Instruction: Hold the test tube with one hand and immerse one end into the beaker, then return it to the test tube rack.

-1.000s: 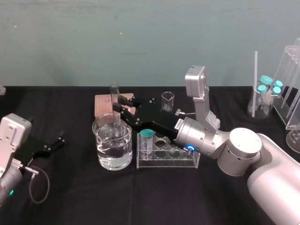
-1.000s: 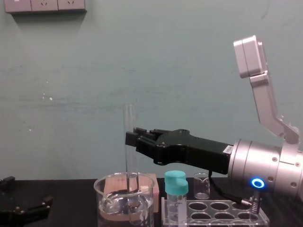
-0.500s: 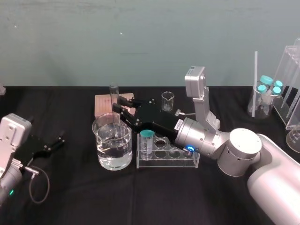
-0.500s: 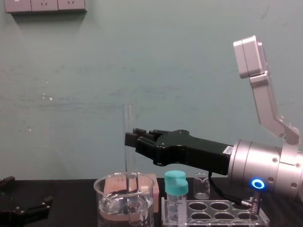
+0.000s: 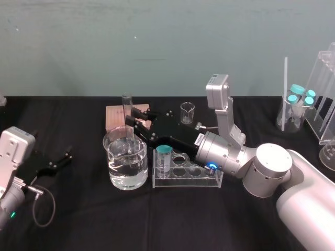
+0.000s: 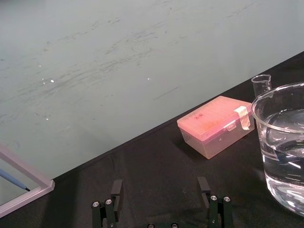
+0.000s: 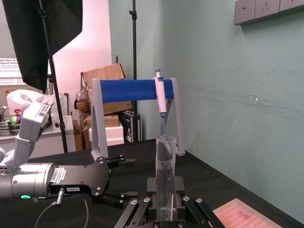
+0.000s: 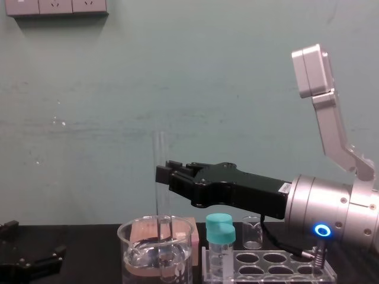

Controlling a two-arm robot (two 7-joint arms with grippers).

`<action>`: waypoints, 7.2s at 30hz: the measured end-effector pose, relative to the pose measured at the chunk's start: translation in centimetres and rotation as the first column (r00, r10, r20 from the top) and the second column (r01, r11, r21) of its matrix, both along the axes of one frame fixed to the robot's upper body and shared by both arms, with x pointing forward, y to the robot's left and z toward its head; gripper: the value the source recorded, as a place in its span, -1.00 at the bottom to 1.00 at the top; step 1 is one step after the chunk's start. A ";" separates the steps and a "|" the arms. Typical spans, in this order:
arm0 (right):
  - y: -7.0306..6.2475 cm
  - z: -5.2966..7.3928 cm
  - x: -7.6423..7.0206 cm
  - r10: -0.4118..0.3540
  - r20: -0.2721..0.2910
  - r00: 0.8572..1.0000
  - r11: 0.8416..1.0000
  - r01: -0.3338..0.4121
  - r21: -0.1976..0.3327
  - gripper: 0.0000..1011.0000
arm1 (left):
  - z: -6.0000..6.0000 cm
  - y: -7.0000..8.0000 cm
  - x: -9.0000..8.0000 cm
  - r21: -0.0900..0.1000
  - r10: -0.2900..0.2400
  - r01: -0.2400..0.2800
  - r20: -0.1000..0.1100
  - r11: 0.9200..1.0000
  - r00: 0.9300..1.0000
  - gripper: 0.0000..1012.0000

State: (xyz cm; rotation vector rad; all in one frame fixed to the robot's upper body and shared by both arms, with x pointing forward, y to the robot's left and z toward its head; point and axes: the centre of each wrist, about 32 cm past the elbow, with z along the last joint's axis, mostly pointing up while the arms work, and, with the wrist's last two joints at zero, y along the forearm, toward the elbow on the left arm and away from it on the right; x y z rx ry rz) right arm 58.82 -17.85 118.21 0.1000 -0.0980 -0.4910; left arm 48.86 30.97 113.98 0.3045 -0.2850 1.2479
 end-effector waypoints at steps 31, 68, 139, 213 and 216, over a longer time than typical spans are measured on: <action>-0.1 0.0 0.0 -0.001 -0.001 1.000 1.000 0.001 0.003 -0.57 | 0.0 0.0 0.0 0.000 0.000 0.000 0.000 1.000 1.000 0.98; -0.1 0.0 0.1 -0.003 -0.002 1.000 1.000 0.003 0.005 -0.57 | 0.0 0.0 0.0 0.000 0.000 0.000 0.000 1.000 1.000 0.98; -9.7 2.5 -6.3 -0.444 0.074 0.893 0.896 0.442 0.044 -0.57 | 0.0 0.0 0.0 0.000 0.000 0.000 0.000 1.000 1.000 0.98; -9.3 -1.5 -6.0 -0.453 -0.032 0.891 0.891 0.452 -0.035 -0.57 | 0.0 0.0 0.0 0.000 0.000 0.000 0.000 1.000 1.000 0.98; -9.3 -1.5 -6.0 -0.453 -0.034 0.891 0.891 0.452 -0.040 -0.57 | 0.0 0.0 0.0 0.000 0.000 0.000 0.000 1.000 1.000 0.98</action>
